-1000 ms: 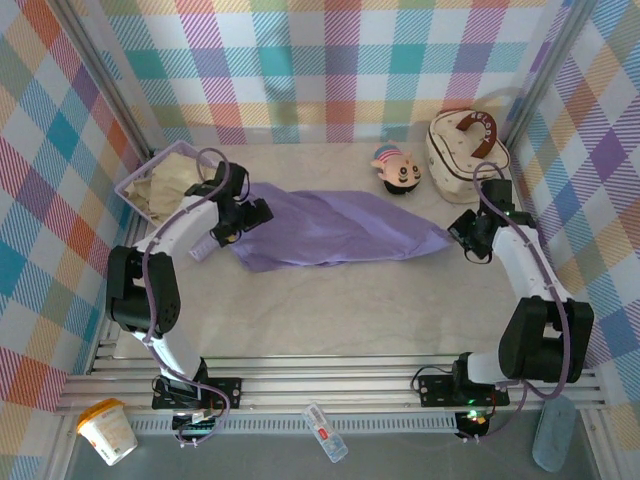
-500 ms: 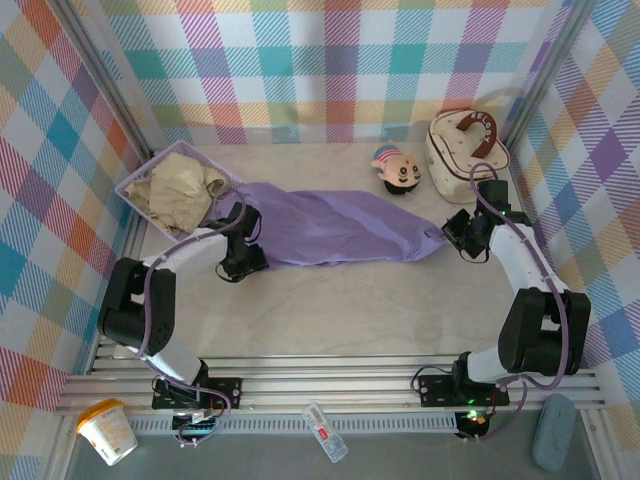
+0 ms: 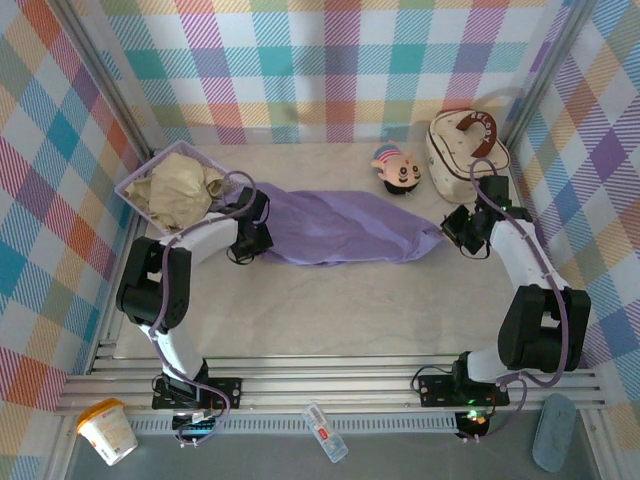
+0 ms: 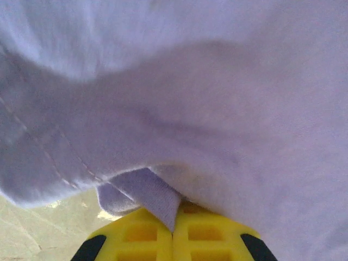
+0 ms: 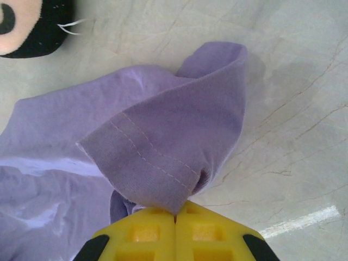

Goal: Fold and stack the mixed laundry pile

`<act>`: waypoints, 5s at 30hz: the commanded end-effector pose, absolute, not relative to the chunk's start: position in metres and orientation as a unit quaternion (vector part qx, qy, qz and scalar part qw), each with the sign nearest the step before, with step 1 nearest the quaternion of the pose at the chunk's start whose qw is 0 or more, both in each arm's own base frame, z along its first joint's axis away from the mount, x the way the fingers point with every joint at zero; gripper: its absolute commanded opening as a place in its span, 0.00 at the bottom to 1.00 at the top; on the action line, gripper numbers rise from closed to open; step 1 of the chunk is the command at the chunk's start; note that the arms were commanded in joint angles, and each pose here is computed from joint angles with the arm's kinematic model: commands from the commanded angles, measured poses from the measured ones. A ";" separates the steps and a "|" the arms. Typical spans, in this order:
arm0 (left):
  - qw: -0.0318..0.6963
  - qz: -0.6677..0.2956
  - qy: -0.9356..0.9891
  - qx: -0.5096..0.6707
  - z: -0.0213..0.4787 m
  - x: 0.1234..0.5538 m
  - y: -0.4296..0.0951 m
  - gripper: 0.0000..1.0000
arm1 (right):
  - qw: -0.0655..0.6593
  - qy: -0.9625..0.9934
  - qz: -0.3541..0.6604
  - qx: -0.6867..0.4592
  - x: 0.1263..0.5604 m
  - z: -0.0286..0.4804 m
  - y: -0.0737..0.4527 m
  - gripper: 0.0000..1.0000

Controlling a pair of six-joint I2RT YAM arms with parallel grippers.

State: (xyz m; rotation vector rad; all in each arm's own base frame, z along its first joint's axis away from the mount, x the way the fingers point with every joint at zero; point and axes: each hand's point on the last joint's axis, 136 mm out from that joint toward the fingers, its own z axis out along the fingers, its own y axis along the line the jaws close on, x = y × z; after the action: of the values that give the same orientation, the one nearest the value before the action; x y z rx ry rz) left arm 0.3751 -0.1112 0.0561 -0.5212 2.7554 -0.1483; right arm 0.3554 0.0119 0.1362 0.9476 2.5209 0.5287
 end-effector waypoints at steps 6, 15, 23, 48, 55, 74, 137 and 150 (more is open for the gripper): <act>0.328 -0.217 0.909 -0.142 0.286 0.427 -0.148 0.00 | 0.314 0.879 0.247 0.262 0.385 0.271 0.022 0.00; 0.453 -0.400 0.794 -0.063 0.490 0.432 -0.163 0.00 | 0.494 0.820 0.229 0.177 0.366 0.458 0.014 0.00; 0.519 -0.473 0.712 0.009 0.585 0.364 -0.167 0.00 | 0.601 0.767 0.159 0.158 0.287 0.534 -0.003 0.00; 0.473 -0.433 0.762 -0.087 0.495 0.477 -0.169 0.00 | 0.540 0.781 0.234 0.208 0.415 0.455 -0.001 0.00; 0.498 -0.447 0.742 -0.036 0.528 0.452 -0.174 0.00 | 0.590 0.755 0.231 0.170 0.391 0.497 0.003 0.00; 0.587 -0.529 0.607 0.082 0.669 0.284 -0.164 0.00 | 0.725 0.641 0.244 0.066 0.242 0.654 0.029 0.00; 0.050 -0.202 0.974 -0.086 0.035 0.398 -0.215 0.32 | 0.052 0.979 0.100 0.168 0.305 0.027 0.159 0.32; -0.119 -0.227 0.965 -0.057 0.016 0.302 -0.254 0.32 | -0.007 0.956 0.088 0.281 0.317 -0.004 0.103 0.30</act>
State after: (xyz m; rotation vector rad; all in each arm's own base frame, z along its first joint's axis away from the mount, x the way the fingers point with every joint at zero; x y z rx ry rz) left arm 0.3582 -0.2401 0.0248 -0.2087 3.0727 -0.7101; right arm 0.3256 0.1195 0.0166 0.7618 2.9721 0.3415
